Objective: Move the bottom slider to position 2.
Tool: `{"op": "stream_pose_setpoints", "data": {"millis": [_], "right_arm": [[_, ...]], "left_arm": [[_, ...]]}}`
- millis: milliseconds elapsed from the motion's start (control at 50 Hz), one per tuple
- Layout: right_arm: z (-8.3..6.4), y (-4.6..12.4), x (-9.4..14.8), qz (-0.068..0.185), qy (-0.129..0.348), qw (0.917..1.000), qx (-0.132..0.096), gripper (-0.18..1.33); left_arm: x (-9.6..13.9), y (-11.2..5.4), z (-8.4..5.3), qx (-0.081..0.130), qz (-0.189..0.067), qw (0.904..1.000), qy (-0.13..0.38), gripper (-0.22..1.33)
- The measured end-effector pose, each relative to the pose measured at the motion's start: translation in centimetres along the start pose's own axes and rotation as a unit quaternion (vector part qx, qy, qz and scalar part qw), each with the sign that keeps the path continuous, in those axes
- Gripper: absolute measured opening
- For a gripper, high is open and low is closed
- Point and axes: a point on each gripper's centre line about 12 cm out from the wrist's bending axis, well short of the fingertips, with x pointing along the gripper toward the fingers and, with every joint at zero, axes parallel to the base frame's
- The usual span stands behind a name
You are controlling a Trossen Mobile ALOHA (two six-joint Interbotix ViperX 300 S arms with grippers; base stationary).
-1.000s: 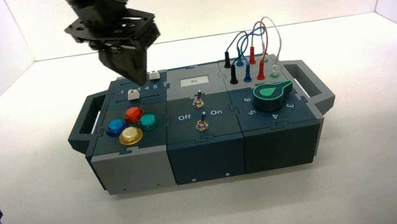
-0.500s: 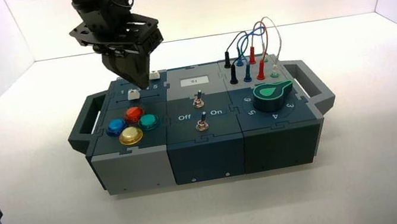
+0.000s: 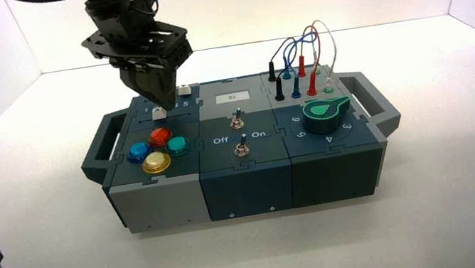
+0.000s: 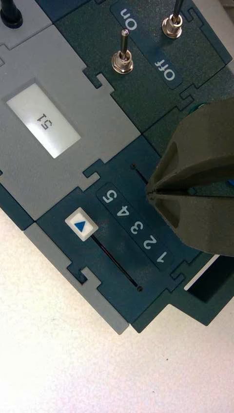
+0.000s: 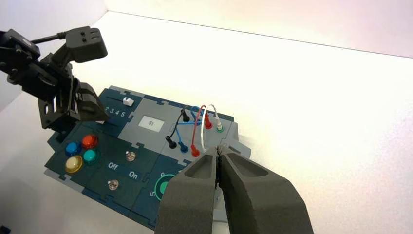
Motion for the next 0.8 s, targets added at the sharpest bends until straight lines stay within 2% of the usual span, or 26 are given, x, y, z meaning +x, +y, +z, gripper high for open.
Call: {"op": "stream_pose_setpoints", "data": {"millis": [800], "right_arm": [[-0.02,-0.01,0.00,0.000,0.001,1.0000,-0.001,-0.15]], "left_arm": [[-0.02,0.44,-0.05,-0.005,0.003,1.0000,0.001,-0.17]]}}
